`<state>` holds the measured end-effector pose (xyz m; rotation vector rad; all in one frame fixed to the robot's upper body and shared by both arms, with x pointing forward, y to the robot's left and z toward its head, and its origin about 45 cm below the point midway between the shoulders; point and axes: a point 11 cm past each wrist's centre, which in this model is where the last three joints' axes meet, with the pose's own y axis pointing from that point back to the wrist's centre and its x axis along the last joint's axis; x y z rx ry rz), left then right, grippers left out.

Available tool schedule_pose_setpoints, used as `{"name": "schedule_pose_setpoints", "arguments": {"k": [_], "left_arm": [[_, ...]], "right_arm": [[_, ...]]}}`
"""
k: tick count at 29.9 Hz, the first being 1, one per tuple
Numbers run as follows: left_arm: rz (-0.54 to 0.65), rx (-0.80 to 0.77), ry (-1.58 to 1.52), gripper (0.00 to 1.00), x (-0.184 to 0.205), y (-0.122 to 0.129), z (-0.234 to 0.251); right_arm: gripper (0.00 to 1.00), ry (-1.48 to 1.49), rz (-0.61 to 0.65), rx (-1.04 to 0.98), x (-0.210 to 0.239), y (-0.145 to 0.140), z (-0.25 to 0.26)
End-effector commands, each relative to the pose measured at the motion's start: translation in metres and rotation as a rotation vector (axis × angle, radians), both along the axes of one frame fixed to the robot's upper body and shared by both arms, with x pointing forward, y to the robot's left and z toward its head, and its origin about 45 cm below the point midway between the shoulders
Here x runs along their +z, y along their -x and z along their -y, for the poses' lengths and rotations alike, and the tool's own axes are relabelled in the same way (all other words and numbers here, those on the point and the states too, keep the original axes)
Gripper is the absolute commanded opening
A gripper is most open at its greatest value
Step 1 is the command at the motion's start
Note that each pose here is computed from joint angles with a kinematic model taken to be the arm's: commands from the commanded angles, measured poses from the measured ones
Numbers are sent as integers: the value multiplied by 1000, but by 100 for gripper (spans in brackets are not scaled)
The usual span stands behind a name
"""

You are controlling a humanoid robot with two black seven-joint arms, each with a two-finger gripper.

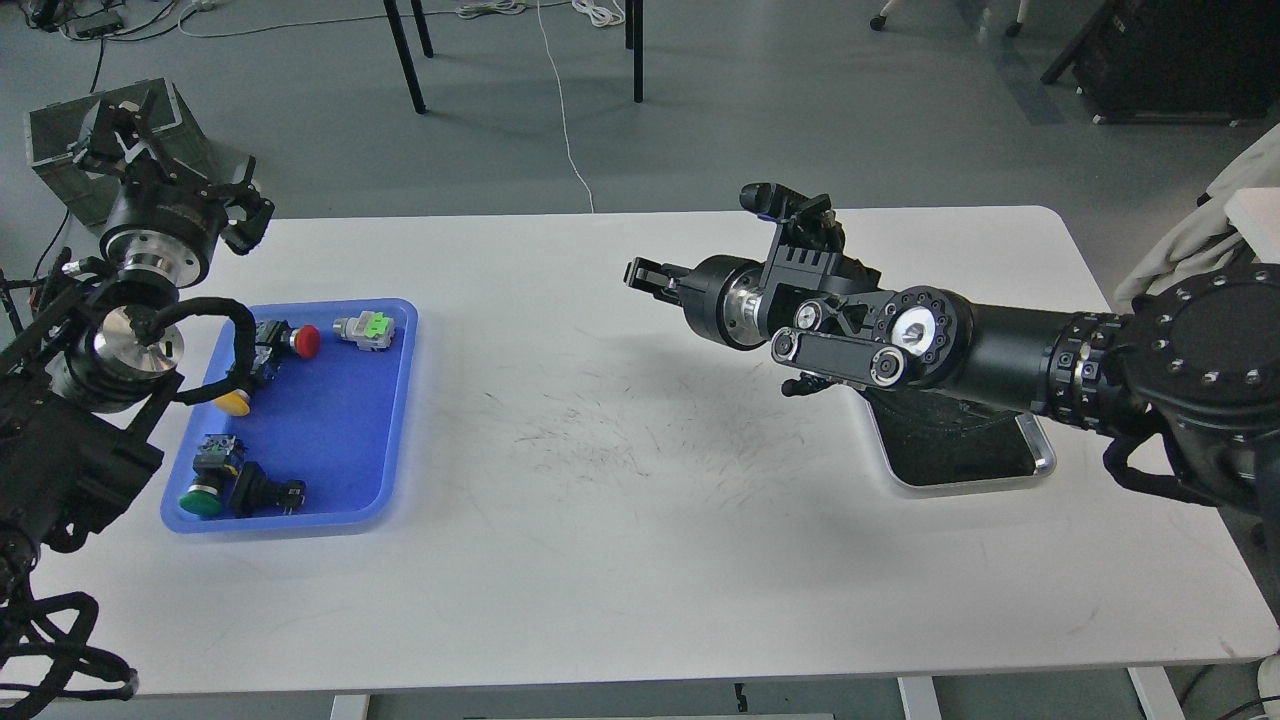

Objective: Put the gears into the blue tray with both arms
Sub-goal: 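Carry the black part to the table centre, lower it, open the right gripper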

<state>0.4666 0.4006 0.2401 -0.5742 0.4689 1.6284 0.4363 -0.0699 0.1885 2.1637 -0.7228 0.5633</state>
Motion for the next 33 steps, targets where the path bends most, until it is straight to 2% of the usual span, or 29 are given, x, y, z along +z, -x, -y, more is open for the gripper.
{"name": "schedule_pose_setpoints", "arguments": {"k": [1, 9, 16, 21, 22, 24, 27, 31, 33], "left_arm": [[1, 0, 0, 98, 0, 0, 0], [1, -2, 2, 98, 0, 0, 1], [1, -4, 5, 98, 0, -1, 3], [4, -7, 5, 98, 1, -2, 5], [3, -6, 5, 98, 0, -2, 4], [3, -5, 4, 98, 1, -2, 4], [5, -5, 3, 98, 2, -2, 3], [2, -3, 0, 98, 1, -1, 2], [2, -4, -3, 98, 2, -1, 1]], "right_arm": [[2, -17, -54, 23, -15, 17, -5], [3, -16, -190, 72, -55, 60, -10], [4, -4, -226, 89, -67, 70, -8], [12, -6, -246, 105, -69, 75, -11], [16, -7, -246, 106, -68, 75, -11], [33, -7, -245, 106, -68, 75, -11], [74, -10, -243, 104, -68, 75, -11], [88, -22, -218, 86, -62, 67, -11], [91, -52, -203, 73, -53, 60, -16]]}}
